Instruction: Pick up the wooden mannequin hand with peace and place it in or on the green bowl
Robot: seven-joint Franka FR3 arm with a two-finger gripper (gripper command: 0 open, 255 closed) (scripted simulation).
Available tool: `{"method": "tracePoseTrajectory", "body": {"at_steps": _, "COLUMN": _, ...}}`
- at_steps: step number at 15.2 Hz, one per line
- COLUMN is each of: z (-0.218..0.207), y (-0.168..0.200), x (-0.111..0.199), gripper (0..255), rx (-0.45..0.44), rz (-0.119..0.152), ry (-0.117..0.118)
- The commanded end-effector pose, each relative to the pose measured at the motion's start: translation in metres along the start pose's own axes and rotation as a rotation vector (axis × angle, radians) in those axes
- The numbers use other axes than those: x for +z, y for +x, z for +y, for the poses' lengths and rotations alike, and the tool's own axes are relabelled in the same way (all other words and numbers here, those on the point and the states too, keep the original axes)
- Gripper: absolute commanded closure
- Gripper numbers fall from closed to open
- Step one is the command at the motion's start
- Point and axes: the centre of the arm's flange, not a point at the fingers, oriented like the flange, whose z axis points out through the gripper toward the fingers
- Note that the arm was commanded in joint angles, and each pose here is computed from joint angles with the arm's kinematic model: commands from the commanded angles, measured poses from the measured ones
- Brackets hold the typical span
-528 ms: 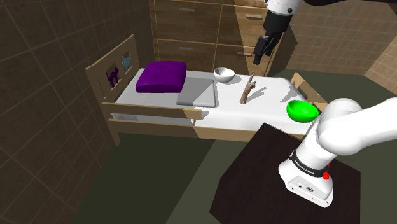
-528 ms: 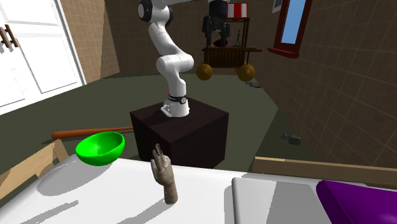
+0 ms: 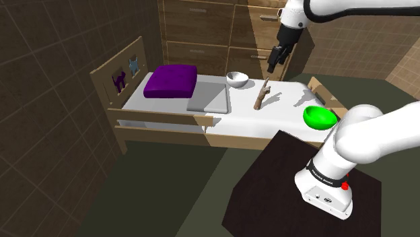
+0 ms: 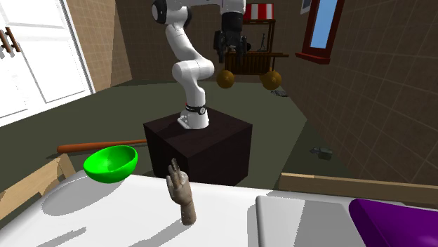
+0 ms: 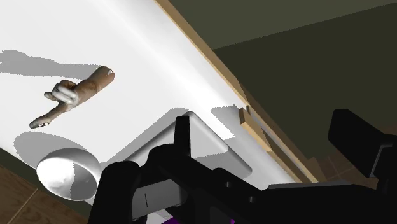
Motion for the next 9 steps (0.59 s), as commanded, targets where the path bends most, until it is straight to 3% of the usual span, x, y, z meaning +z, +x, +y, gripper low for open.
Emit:
{"method": "tracePoseTrajectory", "body": {"at_steps": 1, "z": 0.019, "y": 0.006, "x": 0.017, "gripper": 0, "rx": 0.002, "rz": 0.001, "ry": 0.005}}
{"method": "tracePoseTrajectory", "body": {"at_steps": 9, "z": 0.098, "y": 0.028, "x": 0.088, "gripper": 0, "rx": 0.012, "rz": -0.001, "ry": 0.026}}
